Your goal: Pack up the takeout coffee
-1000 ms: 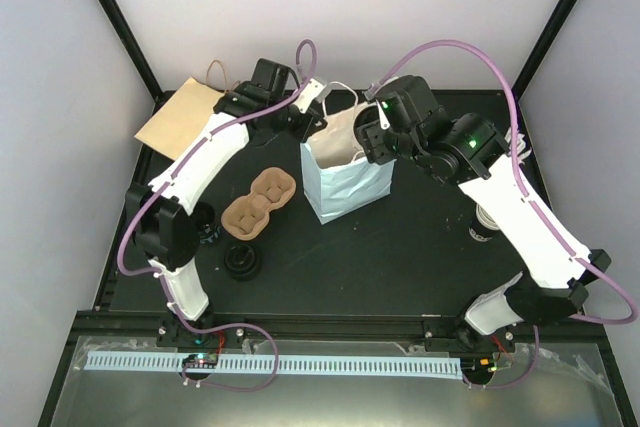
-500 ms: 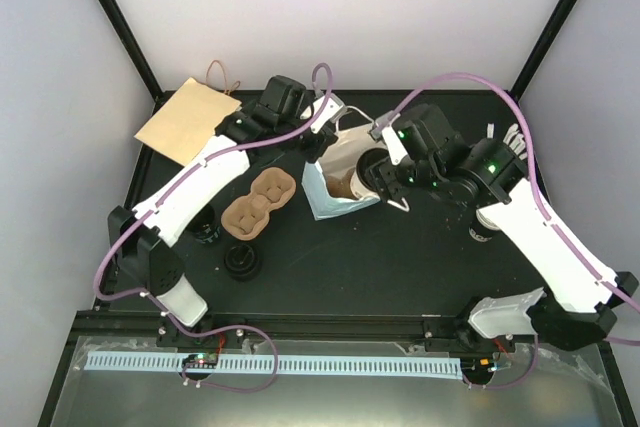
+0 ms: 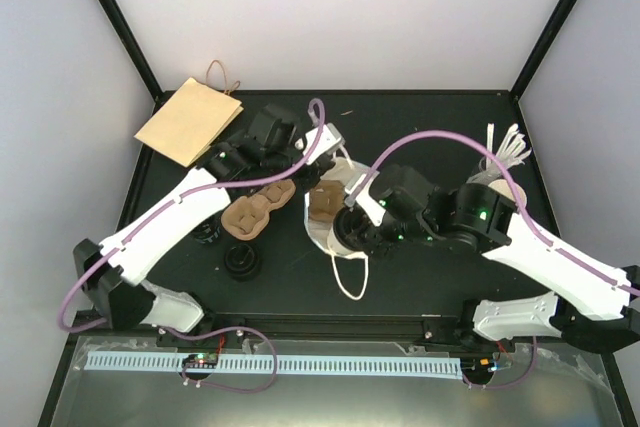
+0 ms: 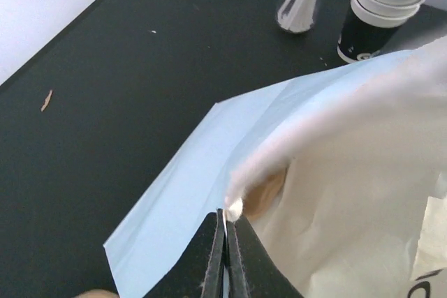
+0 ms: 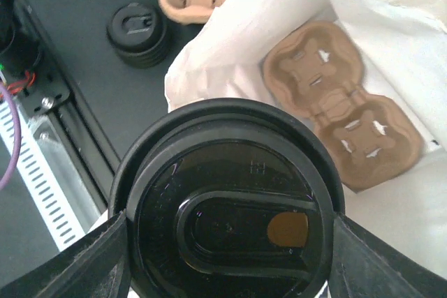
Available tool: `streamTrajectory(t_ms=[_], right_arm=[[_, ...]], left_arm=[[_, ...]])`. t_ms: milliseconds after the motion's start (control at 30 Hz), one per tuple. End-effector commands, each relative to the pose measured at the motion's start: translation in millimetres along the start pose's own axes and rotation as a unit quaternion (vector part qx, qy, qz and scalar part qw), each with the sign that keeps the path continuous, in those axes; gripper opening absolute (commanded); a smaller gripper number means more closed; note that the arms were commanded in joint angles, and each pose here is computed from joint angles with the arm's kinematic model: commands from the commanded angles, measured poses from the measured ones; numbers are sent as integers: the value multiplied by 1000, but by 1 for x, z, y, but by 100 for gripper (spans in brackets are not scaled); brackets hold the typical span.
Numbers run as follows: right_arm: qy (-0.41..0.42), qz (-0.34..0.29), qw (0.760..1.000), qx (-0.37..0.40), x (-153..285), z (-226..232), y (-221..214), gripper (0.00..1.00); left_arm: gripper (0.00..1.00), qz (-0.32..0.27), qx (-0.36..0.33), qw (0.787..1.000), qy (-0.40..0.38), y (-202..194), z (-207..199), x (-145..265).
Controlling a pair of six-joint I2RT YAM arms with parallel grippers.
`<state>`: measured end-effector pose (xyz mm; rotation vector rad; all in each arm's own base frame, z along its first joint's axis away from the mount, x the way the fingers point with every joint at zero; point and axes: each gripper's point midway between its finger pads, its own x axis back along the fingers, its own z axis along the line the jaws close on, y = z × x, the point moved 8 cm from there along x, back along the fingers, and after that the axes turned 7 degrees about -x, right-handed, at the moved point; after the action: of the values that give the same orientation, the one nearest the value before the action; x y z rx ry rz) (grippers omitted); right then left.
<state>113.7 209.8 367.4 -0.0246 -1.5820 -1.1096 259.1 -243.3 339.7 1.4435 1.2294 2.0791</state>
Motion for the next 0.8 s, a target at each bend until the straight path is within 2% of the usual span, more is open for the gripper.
streamTrajectory(t_ms=[0,233,367,633,767], right_arm=[[14,-2,999,44,-2,18,-10,61],[-54,-30,992,111,-11,33,-17,62],[-84,-66,983,148,-12,42,-17,63],[-117,-114,963,213,-28,53,-22,59],[-107,-105,955,257,-36,57,-31,61]], left_arm=[[2,-39,-31,998,25,1,-13,24],[2,-99,-52,994,10,-18,-42,54],[1,-110,-60,992,-14,-29,-56,62],[1,-92,-52,994,-42,-42,-68,60],[2,-82,-54,994,-53,-45,-73,58]])
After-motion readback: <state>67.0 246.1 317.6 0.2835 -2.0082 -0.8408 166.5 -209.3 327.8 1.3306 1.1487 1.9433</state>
